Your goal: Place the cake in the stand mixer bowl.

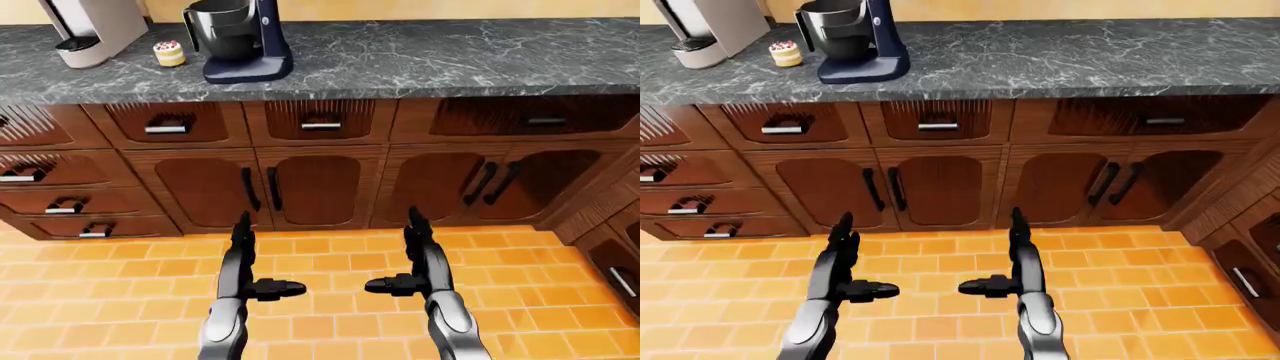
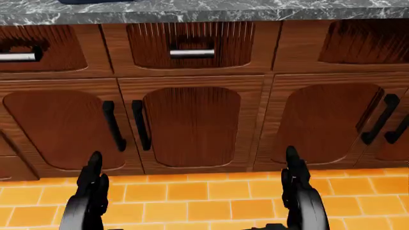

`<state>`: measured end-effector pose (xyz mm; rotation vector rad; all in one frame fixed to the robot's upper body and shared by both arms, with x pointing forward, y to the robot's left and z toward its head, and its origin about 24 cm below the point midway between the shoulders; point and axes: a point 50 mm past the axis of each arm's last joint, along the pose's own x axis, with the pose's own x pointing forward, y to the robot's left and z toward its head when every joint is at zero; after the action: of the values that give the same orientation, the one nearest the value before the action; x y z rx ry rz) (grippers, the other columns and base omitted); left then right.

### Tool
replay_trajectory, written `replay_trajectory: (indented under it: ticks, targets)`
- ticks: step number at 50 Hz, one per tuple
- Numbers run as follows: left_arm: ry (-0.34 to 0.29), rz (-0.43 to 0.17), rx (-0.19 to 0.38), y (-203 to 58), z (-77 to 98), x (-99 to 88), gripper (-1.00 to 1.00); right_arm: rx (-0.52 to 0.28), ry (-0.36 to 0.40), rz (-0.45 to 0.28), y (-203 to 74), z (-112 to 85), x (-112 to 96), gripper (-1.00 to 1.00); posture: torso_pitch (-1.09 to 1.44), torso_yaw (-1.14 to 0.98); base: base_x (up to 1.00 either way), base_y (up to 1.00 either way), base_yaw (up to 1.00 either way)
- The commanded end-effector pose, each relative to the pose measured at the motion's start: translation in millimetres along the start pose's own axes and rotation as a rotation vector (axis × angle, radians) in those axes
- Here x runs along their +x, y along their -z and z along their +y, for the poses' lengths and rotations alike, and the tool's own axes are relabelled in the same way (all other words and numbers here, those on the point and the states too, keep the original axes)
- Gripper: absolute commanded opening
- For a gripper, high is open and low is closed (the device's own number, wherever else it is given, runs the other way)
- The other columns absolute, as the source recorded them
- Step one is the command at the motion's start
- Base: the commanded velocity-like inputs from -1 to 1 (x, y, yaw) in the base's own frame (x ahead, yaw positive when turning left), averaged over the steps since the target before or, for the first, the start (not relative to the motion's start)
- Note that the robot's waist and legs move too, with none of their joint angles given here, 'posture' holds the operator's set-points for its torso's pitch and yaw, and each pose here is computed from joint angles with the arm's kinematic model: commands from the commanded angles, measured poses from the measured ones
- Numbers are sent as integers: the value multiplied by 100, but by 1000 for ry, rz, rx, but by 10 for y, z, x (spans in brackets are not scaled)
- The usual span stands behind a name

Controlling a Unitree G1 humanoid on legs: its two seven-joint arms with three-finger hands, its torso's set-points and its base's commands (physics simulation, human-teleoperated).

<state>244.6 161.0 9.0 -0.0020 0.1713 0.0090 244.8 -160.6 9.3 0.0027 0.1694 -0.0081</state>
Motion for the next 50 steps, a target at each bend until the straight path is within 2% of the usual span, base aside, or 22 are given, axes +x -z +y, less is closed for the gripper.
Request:
replay_trajectory:
  ticks: [1, 16, 31, 39, 50]
  targets:
    - [11, -219, 48, -592, -30, 1, 100, -82, 10, -229, -610, 9, -31, 100, 0, 0, 0, 0, 0]
    - [6, -241, 61, -704, -27, -22, 100, -105, 5, -258, -762, 20, -57, 100, 0, 0, 0, 0, 0]
    - [2, -311, 80, -1071, -38, -35, 100, -154, 15, -326, -1141, -18, -73, 100, 0, 0, 0, 0, 0]
    - [6, -384, 81, -1473, -65, -113, 100, -181, 31, -375, -1386, -62, -128, 100, 0, 0, 0, 0, 0]
    - [-1, -416, 86, -1616, -42, -153, 100, -211, 67, -435, -1689, -91, -227, 100, 0, 0, 0, 0, 0]
